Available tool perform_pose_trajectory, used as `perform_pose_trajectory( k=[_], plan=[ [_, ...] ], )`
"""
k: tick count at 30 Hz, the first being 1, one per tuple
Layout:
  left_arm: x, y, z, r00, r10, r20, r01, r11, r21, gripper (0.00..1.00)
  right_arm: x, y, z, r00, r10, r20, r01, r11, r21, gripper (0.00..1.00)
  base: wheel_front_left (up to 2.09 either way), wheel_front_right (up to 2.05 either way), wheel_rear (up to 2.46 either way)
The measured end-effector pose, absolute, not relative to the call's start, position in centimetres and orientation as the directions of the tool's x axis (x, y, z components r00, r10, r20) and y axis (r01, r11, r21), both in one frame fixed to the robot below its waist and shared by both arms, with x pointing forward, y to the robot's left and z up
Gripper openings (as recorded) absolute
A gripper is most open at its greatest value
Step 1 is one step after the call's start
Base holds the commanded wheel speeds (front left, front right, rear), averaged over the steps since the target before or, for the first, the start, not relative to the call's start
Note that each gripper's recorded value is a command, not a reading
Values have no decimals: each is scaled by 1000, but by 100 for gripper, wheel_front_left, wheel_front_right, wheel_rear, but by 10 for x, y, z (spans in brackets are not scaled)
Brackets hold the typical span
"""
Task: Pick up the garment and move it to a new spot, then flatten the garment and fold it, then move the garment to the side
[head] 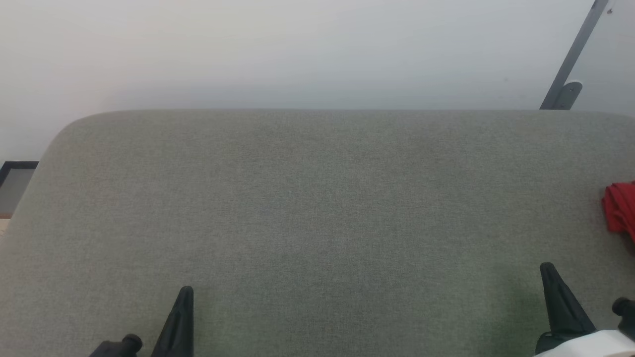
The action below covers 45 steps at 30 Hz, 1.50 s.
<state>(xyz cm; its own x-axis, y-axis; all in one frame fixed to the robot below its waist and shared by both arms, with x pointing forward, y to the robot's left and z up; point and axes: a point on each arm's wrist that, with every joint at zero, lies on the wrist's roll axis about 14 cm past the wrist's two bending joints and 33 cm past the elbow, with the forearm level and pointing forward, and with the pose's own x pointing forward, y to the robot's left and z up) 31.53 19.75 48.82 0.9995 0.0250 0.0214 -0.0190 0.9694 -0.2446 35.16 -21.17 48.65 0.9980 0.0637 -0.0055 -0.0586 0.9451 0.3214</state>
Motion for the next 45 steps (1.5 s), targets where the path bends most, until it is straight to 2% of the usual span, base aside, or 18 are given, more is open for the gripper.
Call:
perform_pose_trajectory(
  k=[18, 45],
  plan=[
    [331, 204, 485, 998, 63, -10, -59, 844, -533, 0, 360, -215, 485, 999, 10, -37, 13, 821, 571, 0, 0, 0, 0],
    [350, 207, 486, 997, 68, -39, -72, 603, -794, 0, 371, -212, 486, 998, -16, -58, 56, 581, 812, 0, 0, 0, 0]
  ],
)
